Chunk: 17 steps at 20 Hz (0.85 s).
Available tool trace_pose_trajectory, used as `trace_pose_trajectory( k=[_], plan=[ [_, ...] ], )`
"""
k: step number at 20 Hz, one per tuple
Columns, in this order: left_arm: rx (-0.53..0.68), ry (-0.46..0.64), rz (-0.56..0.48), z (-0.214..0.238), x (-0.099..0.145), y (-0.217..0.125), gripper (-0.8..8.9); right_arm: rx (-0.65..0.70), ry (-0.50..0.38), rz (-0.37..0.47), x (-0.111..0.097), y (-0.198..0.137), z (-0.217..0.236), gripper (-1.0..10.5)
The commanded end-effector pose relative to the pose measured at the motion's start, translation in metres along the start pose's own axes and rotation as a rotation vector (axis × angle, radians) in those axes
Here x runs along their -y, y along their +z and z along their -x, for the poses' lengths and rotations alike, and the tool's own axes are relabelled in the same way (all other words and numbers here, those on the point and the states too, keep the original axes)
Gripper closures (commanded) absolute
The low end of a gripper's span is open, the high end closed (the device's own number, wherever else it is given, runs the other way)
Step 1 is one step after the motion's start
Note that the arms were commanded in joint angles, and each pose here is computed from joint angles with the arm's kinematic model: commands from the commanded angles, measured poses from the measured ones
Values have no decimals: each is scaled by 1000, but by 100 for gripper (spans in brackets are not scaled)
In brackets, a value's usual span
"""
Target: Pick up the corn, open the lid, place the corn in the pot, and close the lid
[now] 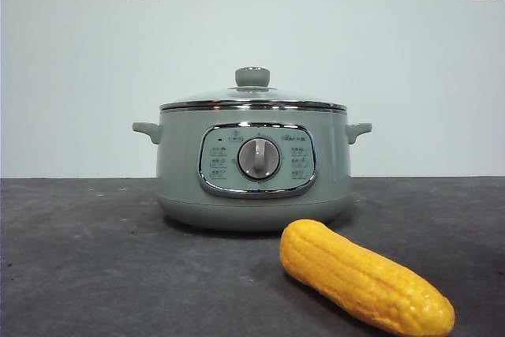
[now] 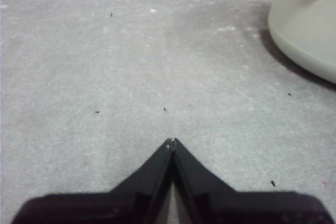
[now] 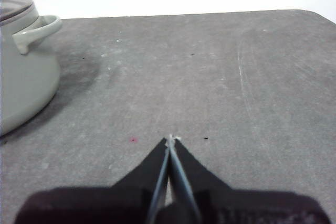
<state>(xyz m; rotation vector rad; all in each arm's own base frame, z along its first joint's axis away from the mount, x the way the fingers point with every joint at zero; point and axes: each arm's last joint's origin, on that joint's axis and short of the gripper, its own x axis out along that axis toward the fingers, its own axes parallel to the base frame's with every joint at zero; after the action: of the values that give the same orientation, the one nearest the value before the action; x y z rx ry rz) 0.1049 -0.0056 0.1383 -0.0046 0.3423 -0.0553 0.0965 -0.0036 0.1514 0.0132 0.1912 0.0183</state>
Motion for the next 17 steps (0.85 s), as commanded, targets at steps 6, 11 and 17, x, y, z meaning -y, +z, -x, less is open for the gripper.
trace_pose_trajectory(
  k=[6, 11, 17],
  plan=[
    [-3, 3, 7, -1, 0, -3, 814, -2, -1, 4, 0, -2, -1, 946],
    [-3, 3, 8, -1, 0, -3, 814, -2, -2, 3, 0, -2, -1, 946],
    [2, 2, 8, -1, 0, -2, 814, -3, 8, -35, 0, -2, -1, 946]
  ],
)
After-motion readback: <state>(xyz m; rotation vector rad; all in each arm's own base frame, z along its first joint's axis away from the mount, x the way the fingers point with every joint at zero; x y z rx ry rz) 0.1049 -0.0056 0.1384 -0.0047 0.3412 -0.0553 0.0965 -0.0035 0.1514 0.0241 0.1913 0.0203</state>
